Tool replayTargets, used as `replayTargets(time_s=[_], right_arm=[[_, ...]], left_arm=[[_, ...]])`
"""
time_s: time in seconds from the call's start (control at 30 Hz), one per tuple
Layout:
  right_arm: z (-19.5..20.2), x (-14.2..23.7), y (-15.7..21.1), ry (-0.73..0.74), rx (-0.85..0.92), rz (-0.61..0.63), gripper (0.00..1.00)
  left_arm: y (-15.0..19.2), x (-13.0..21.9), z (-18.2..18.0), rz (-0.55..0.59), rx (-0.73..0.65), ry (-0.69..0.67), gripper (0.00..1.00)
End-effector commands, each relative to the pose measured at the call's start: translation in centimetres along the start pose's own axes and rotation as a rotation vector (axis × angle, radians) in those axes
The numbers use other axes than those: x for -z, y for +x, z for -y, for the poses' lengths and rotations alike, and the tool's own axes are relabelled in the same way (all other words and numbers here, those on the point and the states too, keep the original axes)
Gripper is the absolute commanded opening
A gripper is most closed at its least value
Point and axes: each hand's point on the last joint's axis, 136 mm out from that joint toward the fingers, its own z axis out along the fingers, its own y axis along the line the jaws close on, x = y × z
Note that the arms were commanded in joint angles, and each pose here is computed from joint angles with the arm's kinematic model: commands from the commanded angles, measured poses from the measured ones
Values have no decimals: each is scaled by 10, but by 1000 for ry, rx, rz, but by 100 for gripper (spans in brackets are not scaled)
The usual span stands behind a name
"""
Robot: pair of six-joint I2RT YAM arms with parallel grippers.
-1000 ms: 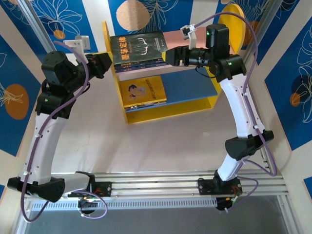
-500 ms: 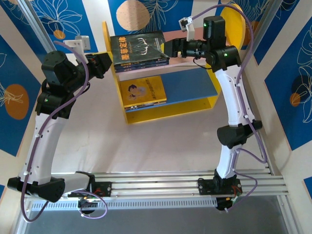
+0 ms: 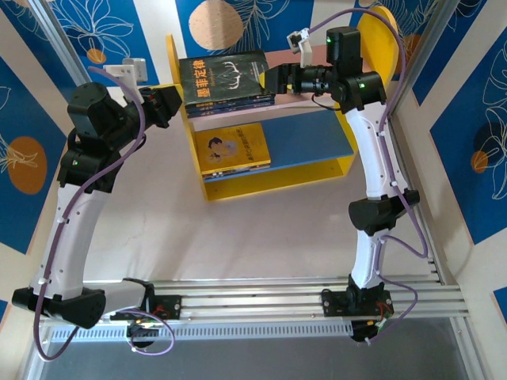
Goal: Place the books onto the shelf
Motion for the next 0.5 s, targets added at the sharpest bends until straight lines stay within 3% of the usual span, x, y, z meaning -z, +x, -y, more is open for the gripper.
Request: replayTargets(time_s=[0.0, 0.47], right_arm=[[-10, 2, -2, -56, 13, -4, 66], [-29, 3, -3, -164, 4, -17, 66]], left_arm=[[-5, 3, 0, 7, -17, -10, 22], [-6, 5, 1, 10, -22, -11, 22]])
